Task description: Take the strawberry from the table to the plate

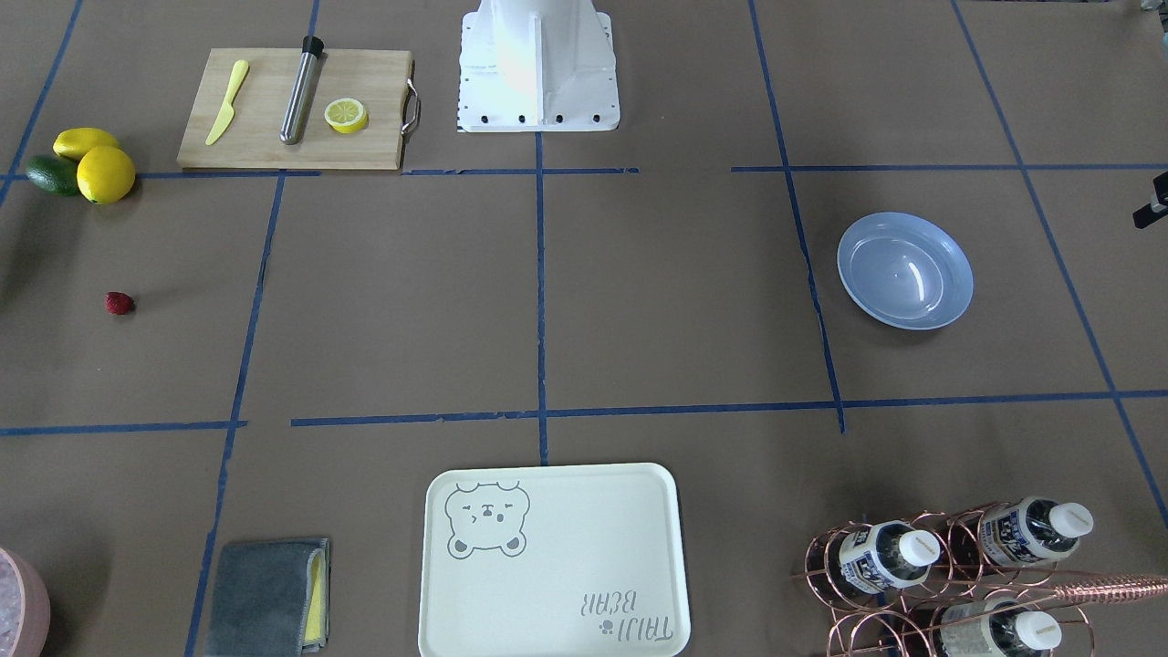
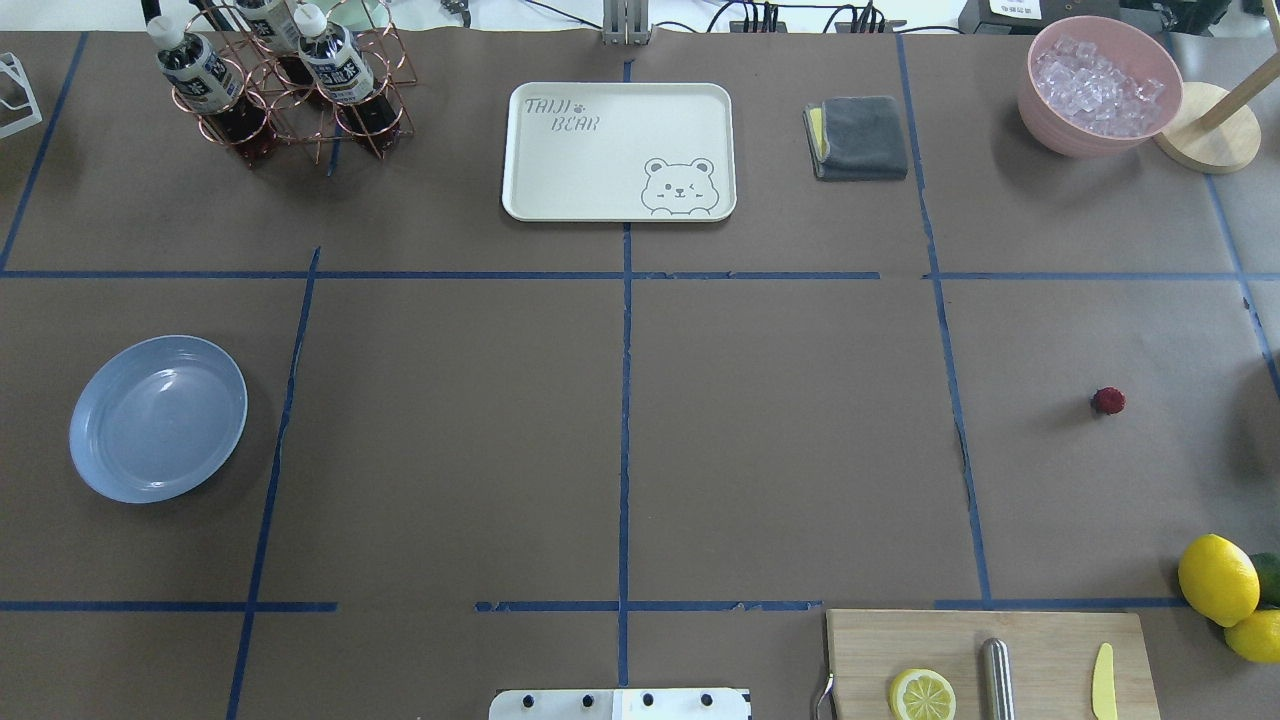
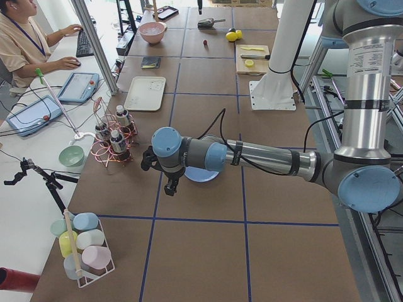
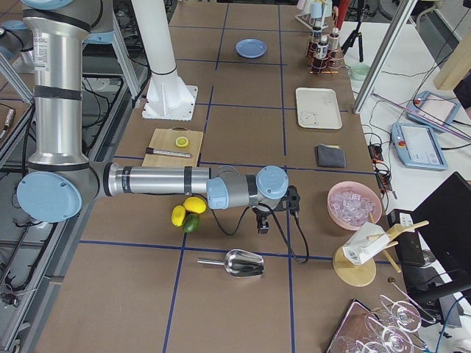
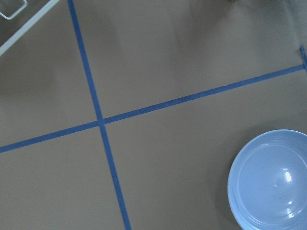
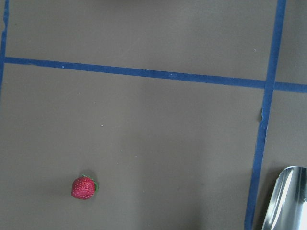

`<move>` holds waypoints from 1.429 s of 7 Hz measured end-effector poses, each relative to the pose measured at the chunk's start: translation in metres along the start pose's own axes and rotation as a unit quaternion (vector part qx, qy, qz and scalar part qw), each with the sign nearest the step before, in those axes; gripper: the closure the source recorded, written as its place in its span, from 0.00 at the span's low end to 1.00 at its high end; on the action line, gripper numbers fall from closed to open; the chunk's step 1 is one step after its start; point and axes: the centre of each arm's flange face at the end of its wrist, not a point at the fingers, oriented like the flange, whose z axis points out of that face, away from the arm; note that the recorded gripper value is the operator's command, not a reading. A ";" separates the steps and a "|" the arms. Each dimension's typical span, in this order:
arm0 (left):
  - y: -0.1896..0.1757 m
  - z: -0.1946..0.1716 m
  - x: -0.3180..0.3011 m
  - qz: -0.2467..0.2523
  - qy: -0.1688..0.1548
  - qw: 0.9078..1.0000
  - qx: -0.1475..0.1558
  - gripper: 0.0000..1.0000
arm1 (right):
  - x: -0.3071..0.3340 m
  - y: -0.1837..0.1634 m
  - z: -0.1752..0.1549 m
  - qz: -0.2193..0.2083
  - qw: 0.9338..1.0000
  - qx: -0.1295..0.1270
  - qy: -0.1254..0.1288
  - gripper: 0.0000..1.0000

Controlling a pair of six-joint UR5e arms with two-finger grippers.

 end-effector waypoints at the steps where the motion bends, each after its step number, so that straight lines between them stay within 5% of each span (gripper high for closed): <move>1: -0.007 0.025 0.013 0.034 0.006 0.999 -0.001 0.00 | 0.000 -0.002 0.008 -0.011 1.000 0.000 -0.002 0.00; 4: -0.009 0.121 0.045 0.060 0.025 0.998 -0.023 0.00 | -0.001 -0.005 0.017 -0.019 1.000 -0.004 -0.003 0.00; 8: 0.000 0.192 0.068 0.053 0.014 0.998 -0.035 0.00 | -0.004 -0.006 0.022 -0.023 1.000 -0.009 -0.003 0.00; 10: 0.000 0.205 0.077 0.057 0.017 0.997 -0.044 0.24 | -0.005 -0.006 0.023 -0.023 1.000 -0.010 -0.003 0.00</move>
